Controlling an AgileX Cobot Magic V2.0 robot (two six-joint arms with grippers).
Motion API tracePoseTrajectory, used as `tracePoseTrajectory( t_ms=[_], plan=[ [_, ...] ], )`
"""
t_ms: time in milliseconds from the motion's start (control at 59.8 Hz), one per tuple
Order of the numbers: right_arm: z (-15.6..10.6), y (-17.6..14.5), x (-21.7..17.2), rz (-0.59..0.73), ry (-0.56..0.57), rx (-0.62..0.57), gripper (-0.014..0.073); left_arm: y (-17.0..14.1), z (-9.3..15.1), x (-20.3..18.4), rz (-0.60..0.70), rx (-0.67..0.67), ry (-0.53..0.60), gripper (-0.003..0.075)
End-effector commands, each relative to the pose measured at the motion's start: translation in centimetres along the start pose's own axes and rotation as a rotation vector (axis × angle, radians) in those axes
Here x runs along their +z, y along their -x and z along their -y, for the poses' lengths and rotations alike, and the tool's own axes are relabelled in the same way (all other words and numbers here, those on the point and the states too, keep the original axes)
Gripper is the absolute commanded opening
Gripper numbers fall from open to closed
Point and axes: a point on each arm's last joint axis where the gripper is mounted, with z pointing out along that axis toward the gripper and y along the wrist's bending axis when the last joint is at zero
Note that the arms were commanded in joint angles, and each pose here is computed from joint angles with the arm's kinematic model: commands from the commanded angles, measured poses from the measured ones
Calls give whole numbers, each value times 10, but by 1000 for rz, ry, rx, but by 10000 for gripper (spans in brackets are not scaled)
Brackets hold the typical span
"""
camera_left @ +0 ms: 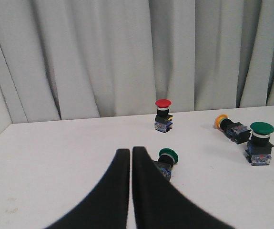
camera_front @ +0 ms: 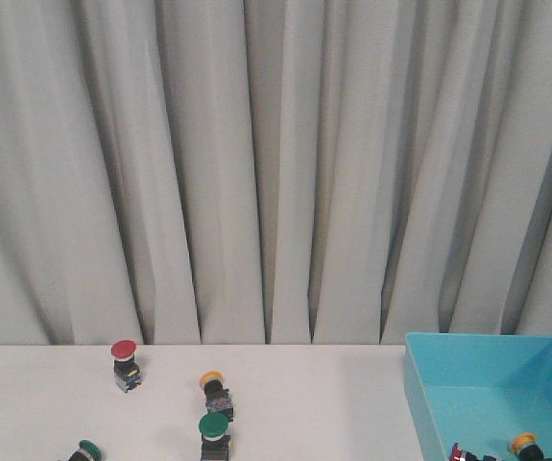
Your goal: Pick red and yellow buttons and place in box
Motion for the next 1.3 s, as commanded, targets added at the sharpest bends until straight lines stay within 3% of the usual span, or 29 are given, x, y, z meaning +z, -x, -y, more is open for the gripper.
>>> tracePoseTrajectory(
  t_ms=[0, 117, 234, 519, 686, 920, 1288],
  plan=[
    [-3, 0, -31, 86, -107, -21, -6, 7, -1, -1, 90, -23, 4, -6],
    [-13, -37, -48, 147, -167, 7, -6, 7, -1, -1, 90, -23, 4, -6],
    [-26, -95, -69, 170, -166, -28, -6, 7, -1, -1, 90, -23, 4, -6],
    [-53, -247, -108, 39, -124, 3, -5, 7, -1, -1, 90, -23, 4, -6],
    [-62, -300, -127, 39, -119, 40, -5, 7, -1, -1, 90, -23, 4, -6],
    [-72, -356, -139, 67, -120, 59, -5, 7, -1, -1, 90, -23, 4, -6],
    [-72, -356, -141, 73, -117, 74, -4, 7, -1, -1, 87, -23, 4, -6]
  ],
)
